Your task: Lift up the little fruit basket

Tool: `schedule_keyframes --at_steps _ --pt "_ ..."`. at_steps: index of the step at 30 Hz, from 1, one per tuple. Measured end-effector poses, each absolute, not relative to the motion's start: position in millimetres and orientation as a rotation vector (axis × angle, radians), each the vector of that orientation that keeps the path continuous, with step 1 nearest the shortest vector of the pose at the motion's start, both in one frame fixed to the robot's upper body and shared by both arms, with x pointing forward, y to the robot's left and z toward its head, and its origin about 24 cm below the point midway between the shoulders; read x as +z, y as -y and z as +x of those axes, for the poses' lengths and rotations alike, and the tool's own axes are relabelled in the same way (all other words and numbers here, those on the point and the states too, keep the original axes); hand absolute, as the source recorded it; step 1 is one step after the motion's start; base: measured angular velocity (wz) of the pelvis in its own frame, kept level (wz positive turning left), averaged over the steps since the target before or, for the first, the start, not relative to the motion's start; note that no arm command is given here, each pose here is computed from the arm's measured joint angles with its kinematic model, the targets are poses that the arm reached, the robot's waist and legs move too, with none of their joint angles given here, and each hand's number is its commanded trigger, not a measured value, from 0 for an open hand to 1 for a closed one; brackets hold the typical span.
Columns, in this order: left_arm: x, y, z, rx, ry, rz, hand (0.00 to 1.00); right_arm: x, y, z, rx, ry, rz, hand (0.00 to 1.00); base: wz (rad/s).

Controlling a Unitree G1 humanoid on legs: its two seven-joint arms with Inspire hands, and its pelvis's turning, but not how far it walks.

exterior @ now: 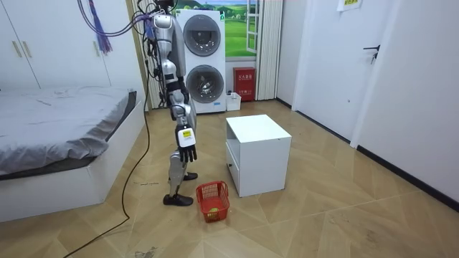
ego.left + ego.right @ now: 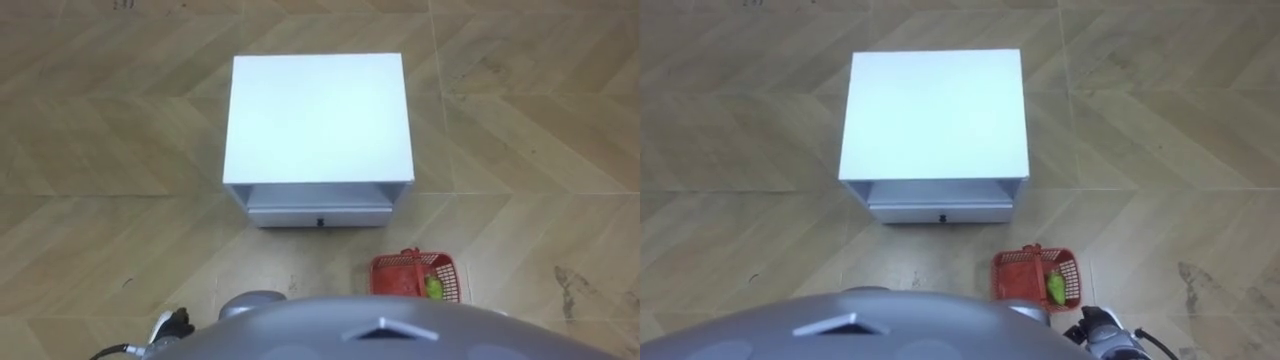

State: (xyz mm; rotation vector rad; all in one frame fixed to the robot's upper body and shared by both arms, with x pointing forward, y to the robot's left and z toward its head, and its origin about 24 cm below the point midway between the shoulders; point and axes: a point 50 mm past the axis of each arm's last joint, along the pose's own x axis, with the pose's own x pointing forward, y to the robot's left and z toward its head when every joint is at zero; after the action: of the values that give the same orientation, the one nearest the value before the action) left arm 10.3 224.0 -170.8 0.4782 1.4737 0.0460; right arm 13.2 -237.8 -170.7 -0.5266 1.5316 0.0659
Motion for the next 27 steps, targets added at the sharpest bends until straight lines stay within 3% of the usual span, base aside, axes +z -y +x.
schedule_keyframes --at_steps 10,18,22,27 --pt "-171 -226 17 0.071 -1.456 0.458 0.00 -169 244 22 -0.001 -1.510 -0.509 0.00 0.01" --pt "-165 -250 38 0.170 -1.387 0.427 0.00 -160 248 78 -0.145 -1.326 -0.418 0.00 -0.01" --pt "-162 -262 31 0.216 -1.397 0.437 0.00 -160 248 76 -0.199 -1.320 -0.337 0.00 0.13" --pt "-159 -266 60 0.265 -1.336 0.390 0.00 -148 245 133 -0.267 -1.173 -0.219 0.00 0.15"
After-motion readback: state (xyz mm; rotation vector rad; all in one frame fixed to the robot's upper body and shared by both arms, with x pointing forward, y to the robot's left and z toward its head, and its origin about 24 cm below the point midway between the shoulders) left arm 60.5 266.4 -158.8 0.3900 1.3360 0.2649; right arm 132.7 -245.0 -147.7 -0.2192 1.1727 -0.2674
